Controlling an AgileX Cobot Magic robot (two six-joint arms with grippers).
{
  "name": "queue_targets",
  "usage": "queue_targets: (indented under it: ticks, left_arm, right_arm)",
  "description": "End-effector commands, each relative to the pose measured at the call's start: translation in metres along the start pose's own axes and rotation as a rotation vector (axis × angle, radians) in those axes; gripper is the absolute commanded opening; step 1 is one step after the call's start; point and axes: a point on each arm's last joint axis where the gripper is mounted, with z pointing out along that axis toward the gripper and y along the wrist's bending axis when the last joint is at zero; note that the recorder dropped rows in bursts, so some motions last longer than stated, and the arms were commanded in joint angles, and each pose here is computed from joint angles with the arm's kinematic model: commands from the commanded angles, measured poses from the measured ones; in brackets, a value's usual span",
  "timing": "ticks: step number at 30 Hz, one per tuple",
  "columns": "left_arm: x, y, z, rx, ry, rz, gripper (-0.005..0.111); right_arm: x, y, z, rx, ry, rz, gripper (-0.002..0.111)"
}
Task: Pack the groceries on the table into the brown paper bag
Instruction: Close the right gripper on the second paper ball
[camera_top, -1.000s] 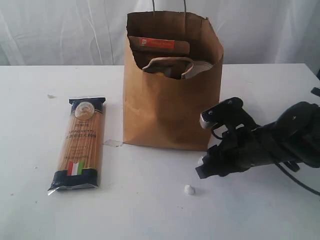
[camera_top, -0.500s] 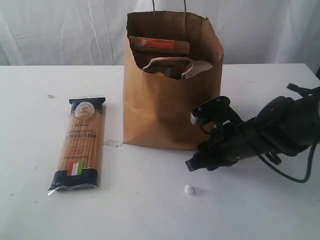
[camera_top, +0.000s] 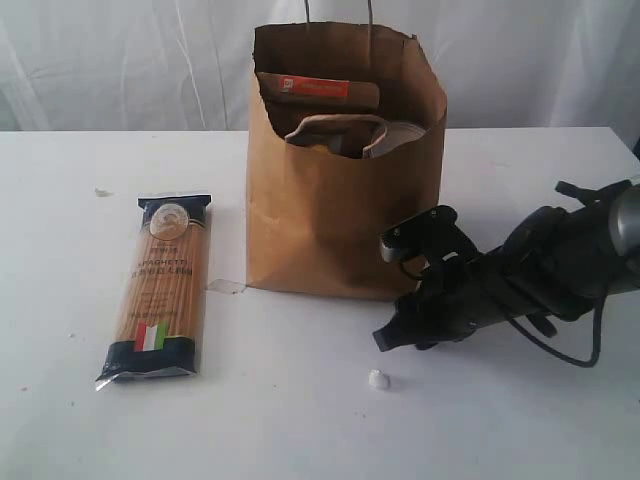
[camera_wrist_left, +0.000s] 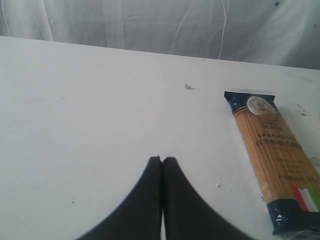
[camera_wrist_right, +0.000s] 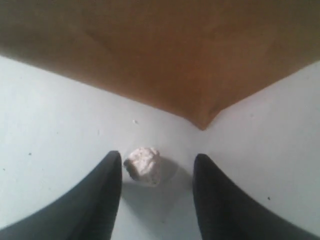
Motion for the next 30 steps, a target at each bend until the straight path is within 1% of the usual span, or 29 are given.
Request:
queue_targets:
  ticks: [1,3,5,8,10,11,12,18,21,23,27,28,30]
  left_arm:
    - [0.001,0.000,0.000,-0.004,0.002,0.002,0.000]
    - [0.001,0.000,0.000,-0.004,0.002,0.002,0.000]
    - [0.001,0.000,0.000,-0.004,0.002,0.002,0.000]
    - [0.001,0.000,0.000,-0.004,0.002,0.002,0.000]
    - [0.001,0.000,0.000,-0.004,0.002,0.002,0.000]
    - [0.001,0.000,0.000,-0.004,0.002,0.002,0.000]
    - [0.001,0.000,0.000,-0.004,0.002,0.002,0.000]
    - [0.001,0.000,0.000,-0.004,0.002,0.002,0.000]
    - [0.001,0.000,0.000,-0.004,0.002,0.002,0.000]
    - [0.001,0.000,0.000,-0.004,0.002,0.002,0.000]
    - [0.001,0.000,0.000,-0.004,0.002,0.002,0.000]
    - [0.001,0.000,0.000,-0.004,0.002,0.002,0.000]
    - [0.001,0.000,0.000,-0.004,0.002,0.002,0.000]
  right_arm:
    - [-0.001,-0.001,0.002,0.017,-0.006,-0.006,0.041]
    - [-0.001,-0.001,0.002,0.017,-0.006,-0.006,0.039]
    - [-0.001,-0.001,0.002,0.017,-0.006,-0.006,0.032]
    - [-0.001,0.000,0.002,0.015,-0.005,-0.006,0.018]
    - [0.000,0.000,0.002,0.010,-0.002,-0.006,0.006]
    - [0.000,0.000,0.002,0.008,-0.001,-0.006,0.002]
    - [0.000,0.000,0.002,0.008,-0.001,-0.006,0.000]
    - [0.000,0.001,0.002,-0.003,0.004,0.000,0.000]
    - [-0.001,0.003,0.001,-0.019,0.007,0.065,0.000]
    - [-0.006,0.005,-0.003,-0.048,0.001,0.139,0.000]
    - [-0.017,0.017,-0.016,-0.179,0.024,0.304,0.000]
    - [-0.016,0.023,-0.020,-0.244,0.058,0.348,0.000]
    - [-0.016,0.032,-0.027,-0.338,0.096,0.385,0.000]
